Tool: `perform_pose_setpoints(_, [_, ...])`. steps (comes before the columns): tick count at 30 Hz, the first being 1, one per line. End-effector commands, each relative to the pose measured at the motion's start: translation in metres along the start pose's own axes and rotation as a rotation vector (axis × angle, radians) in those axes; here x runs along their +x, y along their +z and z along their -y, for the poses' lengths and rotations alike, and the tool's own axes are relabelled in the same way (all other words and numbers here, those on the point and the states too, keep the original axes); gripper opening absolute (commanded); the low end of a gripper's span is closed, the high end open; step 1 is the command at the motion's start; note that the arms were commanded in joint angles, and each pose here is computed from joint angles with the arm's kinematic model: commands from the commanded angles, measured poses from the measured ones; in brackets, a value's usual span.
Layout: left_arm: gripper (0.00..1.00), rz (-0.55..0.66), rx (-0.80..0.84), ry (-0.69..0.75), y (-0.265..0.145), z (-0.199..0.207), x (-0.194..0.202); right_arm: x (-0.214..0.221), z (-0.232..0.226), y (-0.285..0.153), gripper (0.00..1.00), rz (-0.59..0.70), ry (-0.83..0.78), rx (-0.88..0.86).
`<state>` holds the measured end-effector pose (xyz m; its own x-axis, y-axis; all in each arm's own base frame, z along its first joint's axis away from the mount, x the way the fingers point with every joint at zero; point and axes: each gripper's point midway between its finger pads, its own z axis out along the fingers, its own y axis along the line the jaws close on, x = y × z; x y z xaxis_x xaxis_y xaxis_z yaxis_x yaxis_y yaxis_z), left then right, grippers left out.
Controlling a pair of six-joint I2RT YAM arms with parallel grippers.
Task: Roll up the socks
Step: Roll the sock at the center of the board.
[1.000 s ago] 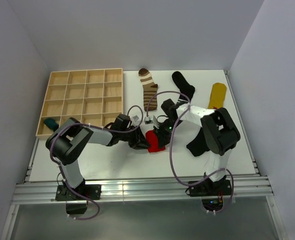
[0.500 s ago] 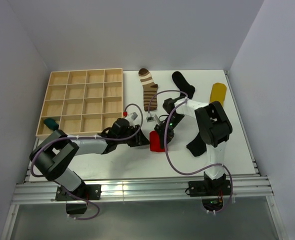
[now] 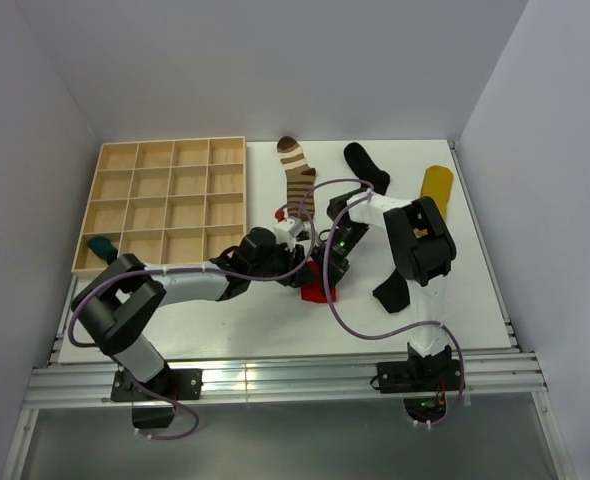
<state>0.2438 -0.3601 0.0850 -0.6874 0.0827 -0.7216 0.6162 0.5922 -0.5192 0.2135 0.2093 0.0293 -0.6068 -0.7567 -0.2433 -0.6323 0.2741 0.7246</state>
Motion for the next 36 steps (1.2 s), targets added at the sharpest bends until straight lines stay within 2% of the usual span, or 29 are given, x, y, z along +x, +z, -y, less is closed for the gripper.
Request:
perform_pose_setpoints(1, [0.46,0.043,0.113,0.060,0.010,0.017,-0.006,0.009,0.023,-0.002,0.24,-0.055,-0.018,0.049])
perform_pose_setpoints(5, [0.46,0.032,0.153,0.057,0.018,0.023,0.007,0.010,0.027,-0.002,0.24,-0.064,0.000,0.053])
perform_pose_setpoints(21, [0.44,-0.055,0.079,-0.004,0.022,0.004,0.049,0.007,0.033,-0.004,0.24,-0.045,0.040,0.054])
perform_pose_setpoints(24, [0.38,-0.089,0.054,-0.036,0.023,0.000,0.057,0.005,0.038,-0.005,0.24,-0.033,0.045,0.088])
perform_pose_setpoints(25, [0.31,-0.097,0.047,-0.046,0.023,-0.002,0.059,0.003,0.038,-0.006,0.25,-0.025,0.046,0.103])
perform_pose_setpoints(27, [0.24,-0.114,0.036,-0.077,0.024,-0.003,0.063,0.001,0.040,-0.007,0.26,-0.015,0.044,0.116])
perform_pose_setpoints(28, [0.15,-0.128,0.029,-0.092,0.024,-0.004,0.066,0.000,0.038,-0.008,0.28,-0.011,0.036,0.120])
perform_pose_setpoints(30, [0.10,-0.139,0.025,-0.116,0.024,-0.004,0.068,-0.002,0.038,-0.010,0.30,-0.001,0.031,0.128])
perform_pose_setpoints(31, [0.03,-0.151,0.017,-0.126,0.024,-0.005,0.070,-0.002,0.038,-0.010,0.32,0.000,0.035,0.133])
perform_pose_setpoints(36, [0.00,-0.202,-0.015,-0.184,0.027,-0.007,0.075,-0.011,0.040,-0.022,0.39,0.058,0.008,0.198])
